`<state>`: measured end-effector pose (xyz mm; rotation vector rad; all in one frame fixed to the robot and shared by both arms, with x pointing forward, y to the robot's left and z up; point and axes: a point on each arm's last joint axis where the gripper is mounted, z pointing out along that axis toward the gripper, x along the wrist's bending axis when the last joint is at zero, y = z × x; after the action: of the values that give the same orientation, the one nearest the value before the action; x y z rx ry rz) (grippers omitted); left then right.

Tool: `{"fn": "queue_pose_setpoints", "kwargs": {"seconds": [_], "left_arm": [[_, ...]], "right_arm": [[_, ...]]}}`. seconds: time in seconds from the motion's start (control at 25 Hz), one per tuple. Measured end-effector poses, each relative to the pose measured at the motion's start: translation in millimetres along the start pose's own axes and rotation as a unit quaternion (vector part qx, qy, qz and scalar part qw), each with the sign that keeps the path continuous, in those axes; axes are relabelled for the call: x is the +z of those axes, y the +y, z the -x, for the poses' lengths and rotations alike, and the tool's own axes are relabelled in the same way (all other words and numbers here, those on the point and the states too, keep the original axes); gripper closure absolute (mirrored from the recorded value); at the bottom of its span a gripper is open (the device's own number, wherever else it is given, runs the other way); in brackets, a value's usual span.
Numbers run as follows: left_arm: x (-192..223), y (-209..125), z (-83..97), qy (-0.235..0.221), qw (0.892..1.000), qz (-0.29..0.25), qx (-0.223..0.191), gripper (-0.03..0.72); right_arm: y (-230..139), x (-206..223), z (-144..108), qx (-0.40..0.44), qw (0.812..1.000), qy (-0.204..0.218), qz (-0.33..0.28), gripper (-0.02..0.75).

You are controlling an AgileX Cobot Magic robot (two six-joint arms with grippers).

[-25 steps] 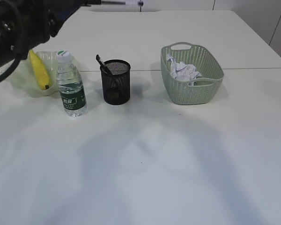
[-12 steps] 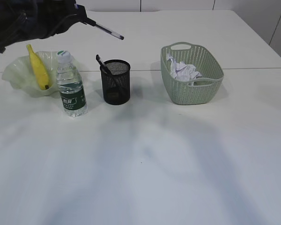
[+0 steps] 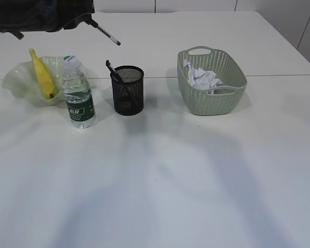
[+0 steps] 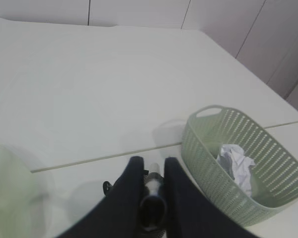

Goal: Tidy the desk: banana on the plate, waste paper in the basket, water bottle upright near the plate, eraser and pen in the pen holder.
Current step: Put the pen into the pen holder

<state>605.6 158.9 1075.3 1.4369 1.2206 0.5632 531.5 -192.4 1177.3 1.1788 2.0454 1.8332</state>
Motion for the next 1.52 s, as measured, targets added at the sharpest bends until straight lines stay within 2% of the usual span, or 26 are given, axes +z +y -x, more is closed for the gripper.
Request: {"fn": "queue_pose_setpoints", "kwargs": {"seconds": [0.44,0.72,1.0,1.52], "left_arm": [[44.6,-23.8,9.6,0.003,0.995,-0.051,0.081,0.636],[59.3,-44.7,3.2,0.009,0.992,-0.082,0.097,0.636],[68.3,-49.3,1.4,0.009,0.99,-0.087,0.112,0.636],[93.4,-74.7,-6.0,0.005,0.987,-0.113,0.118,0.636]], "right_arm": [[-0.6,0.0,-0.1,-0.002,1.0,0.0,-0.003,0.146],[-1.0,0.0,-0.1,-0.004,1.0,0.0,-0.006,0.146],[-1.3,0.0,0.1,-0.006,1.0,-0.001,-0.007,0.146],[-1.3,0.0,0.2,-0.005,1.0,-0.001,-0.007,0.146]]}}
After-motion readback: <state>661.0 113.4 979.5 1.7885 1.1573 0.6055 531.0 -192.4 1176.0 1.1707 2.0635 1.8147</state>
